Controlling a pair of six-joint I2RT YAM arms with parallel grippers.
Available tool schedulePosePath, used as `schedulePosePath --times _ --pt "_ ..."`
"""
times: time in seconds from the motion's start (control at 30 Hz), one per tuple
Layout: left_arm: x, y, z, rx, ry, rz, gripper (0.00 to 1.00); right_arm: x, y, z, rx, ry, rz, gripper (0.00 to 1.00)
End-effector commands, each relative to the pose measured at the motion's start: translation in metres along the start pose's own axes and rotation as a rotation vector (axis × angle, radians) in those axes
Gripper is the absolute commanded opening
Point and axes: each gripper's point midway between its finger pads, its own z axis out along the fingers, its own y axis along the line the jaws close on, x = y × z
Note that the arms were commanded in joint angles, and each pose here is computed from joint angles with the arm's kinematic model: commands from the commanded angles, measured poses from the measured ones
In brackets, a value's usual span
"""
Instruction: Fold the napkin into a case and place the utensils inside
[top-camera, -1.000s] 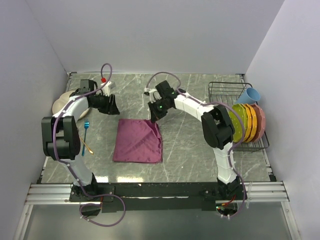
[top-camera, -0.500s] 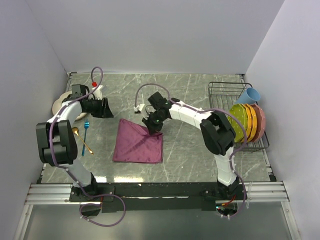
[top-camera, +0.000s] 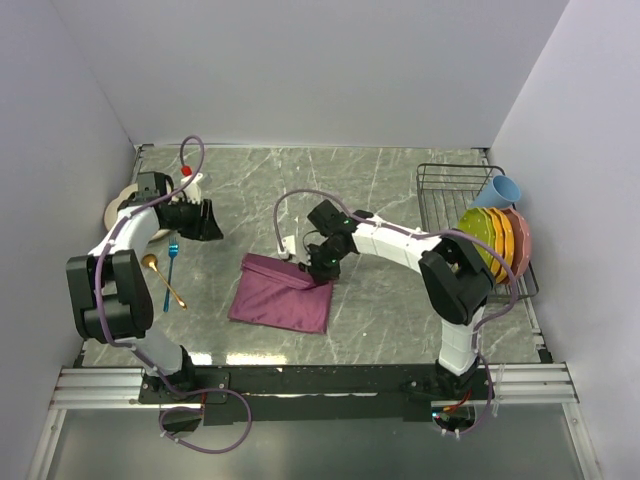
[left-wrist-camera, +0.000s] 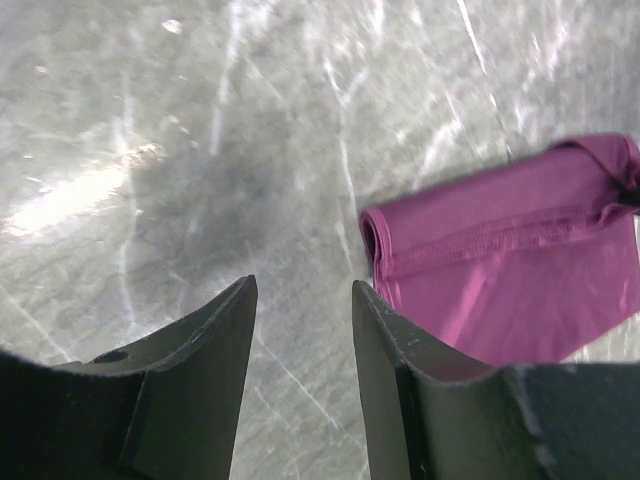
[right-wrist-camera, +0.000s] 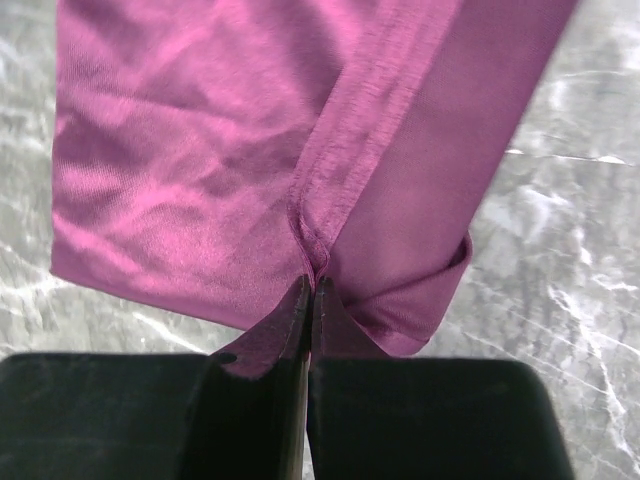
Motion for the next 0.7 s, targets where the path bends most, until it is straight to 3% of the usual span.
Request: schedulePosePath --times 0.0,0.3,0.47,0.67 --pt "0.000 -0.020 -0.010 0.089 0.005 0.097 0.48 -0.008 0.007 -0.008 0.008 -0.021 -0.156 0.00" --pt "0.018 -0.038 0.011 0.124 0.110 0.123 0.50 0.001 0.015 -0.006 0.025 -0.010 -0.259 0.00" --pt "0.027 -0.048 0.030 0.143 0.159 0.081 0.54 -0.003 0.017 -0.011 0.038 -0.027 -0.273 0.00" --pt "0.042 -0.062 0.049 0.167 0.228 0.067 0.52 -0.004 0.019 -0.015 0.039 -0.033 -0.268 0.00"
